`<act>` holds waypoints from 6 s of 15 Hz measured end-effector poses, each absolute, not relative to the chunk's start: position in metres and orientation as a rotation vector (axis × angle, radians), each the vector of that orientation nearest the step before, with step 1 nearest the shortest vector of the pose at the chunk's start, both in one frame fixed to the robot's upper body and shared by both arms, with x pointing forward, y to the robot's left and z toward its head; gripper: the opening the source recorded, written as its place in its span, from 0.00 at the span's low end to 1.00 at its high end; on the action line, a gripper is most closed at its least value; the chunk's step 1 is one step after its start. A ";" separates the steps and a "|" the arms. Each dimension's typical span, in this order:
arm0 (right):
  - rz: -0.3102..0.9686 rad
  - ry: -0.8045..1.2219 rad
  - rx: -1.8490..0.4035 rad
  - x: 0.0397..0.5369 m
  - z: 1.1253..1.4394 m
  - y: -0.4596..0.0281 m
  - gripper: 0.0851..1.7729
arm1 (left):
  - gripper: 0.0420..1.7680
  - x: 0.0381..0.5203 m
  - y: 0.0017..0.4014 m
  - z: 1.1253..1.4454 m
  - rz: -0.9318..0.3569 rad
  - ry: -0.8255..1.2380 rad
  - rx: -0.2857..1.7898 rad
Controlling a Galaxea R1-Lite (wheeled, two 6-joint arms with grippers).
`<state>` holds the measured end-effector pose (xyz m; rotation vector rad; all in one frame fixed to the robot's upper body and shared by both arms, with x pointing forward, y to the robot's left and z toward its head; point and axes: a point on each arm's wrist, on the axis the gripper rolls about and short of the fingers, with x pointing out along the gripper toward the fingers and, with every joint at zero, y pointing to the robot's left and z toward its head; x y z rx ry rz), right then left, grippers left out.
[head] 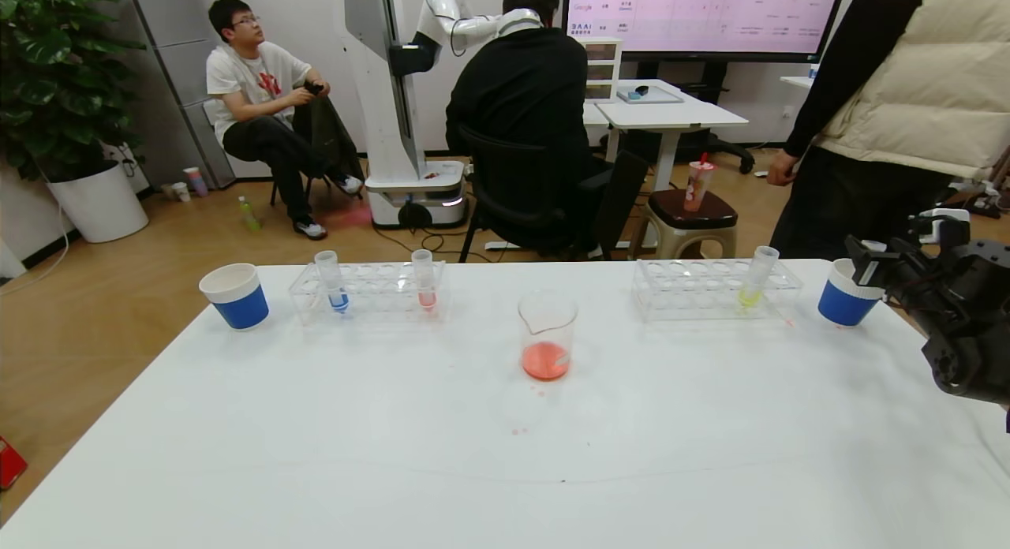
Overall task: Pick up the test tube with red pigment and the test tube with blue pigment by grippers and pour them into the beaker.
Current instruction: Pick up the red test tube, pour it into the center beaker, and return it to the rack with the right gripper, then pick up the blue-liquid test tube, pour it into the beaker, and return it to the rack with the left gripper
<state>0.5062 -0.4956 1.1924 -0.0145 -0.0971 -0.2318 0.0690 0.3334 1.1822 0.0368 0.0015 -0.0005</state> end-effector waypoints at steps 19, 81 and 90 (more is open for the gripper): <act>0.058 -0.242 0.012 0.421 1.325 -0.334 0.98 | 0.99 0.069 0.333 1.182 0.000 0.002 0.037; 0.007 0.004 -0.023 0.069 1.182 -0.336 0.98 | 0.99 0.074 0.333 1.288 -0.042 -0.106 0.000; 0.007 0.004 -0.023 0.069 1.182 -0.336 0.98 | 0.99 0.257 0.332 1.356 -0.047 -0.065 0.002</act>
